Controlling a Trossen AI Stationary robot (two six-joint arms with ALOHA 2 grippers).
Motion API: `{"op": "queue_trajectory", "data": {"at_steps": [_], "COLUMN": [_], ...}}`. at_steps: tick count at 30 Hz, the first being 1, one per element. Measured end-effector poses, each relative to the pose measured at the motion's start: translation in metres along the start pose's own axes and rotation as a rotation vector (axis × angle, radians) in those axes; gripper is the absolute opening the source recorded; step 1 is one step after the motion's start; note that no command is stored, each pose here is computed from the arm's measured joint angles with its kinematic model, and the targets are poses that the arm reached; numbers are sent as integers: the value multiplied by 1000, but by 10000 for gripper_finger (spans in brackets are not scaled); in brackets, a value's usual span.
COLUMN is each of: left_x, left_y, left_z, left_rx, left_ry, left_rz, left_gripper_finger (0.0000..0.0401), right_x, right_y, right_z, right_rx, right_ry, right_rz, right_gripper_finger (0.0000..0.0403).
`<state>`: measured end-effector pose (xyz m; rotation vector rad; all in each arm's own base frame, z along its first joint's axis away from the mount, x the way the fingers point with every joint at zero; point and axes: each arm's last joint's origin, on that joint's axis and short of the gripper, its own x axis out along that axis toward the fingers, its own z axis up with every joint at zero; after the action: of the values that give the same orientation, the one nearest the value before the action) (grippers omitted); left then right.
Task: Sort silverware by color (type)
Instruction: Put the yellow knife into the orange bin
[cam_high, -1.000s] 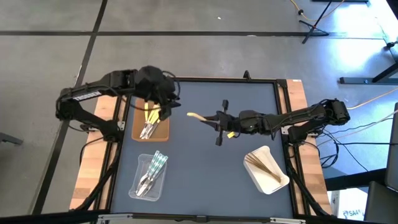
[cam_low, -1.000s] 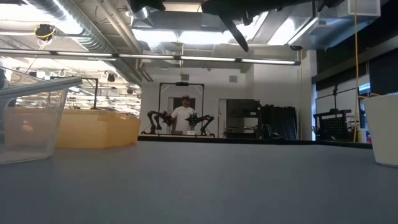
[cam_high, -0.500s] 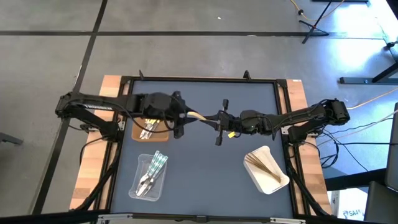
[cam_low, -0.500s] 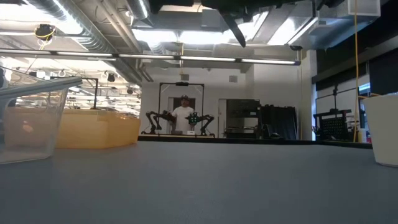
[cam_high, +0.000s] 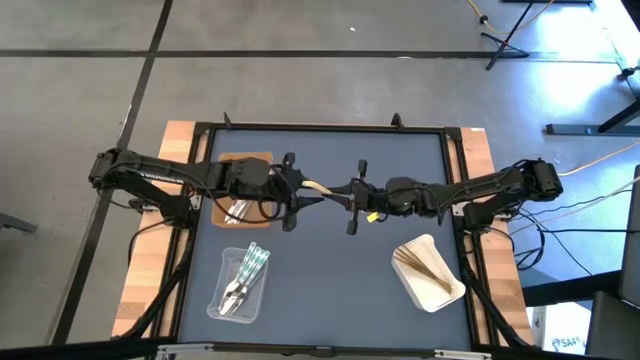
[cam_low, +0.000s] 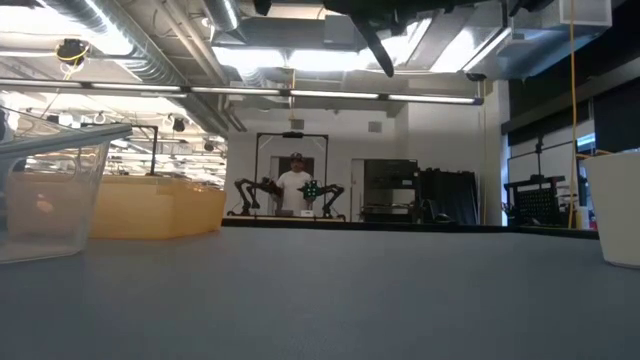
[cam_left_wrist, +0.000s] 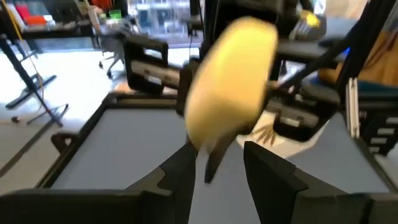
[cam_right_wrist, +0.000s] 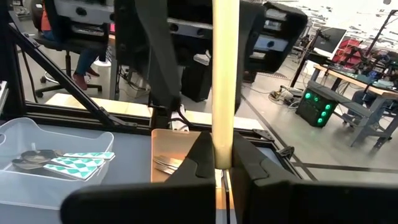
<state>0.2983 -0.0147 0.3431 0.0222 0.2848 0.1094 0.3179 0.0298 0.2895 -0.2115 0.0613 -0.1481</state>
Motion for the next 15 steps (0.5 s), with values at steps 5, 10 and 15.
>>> {"op": "queue_trajectory", "data": {"at_steps": [5, 10, 15], "left_x": [-1, -1, 0], "left_y": [-1, -2, -1], "left_z": [10, 11, 10], "left_rx": [-15, -18, -22], "left_ry": [-99, -116, -109], "left_rz": [-6, -10, -9], "left_gripper_finger": [130, 130, 130], "right_x": [0, 0, 0], "right_y": [1, 1, 0], "right_z": [0, 0, 0], "right_rx": [-1, -2, -2], "right_ry": [1, 3, 3], "right_rz": [12, 14, 13], "right_gripper_finger": [3, 2, 2]}}
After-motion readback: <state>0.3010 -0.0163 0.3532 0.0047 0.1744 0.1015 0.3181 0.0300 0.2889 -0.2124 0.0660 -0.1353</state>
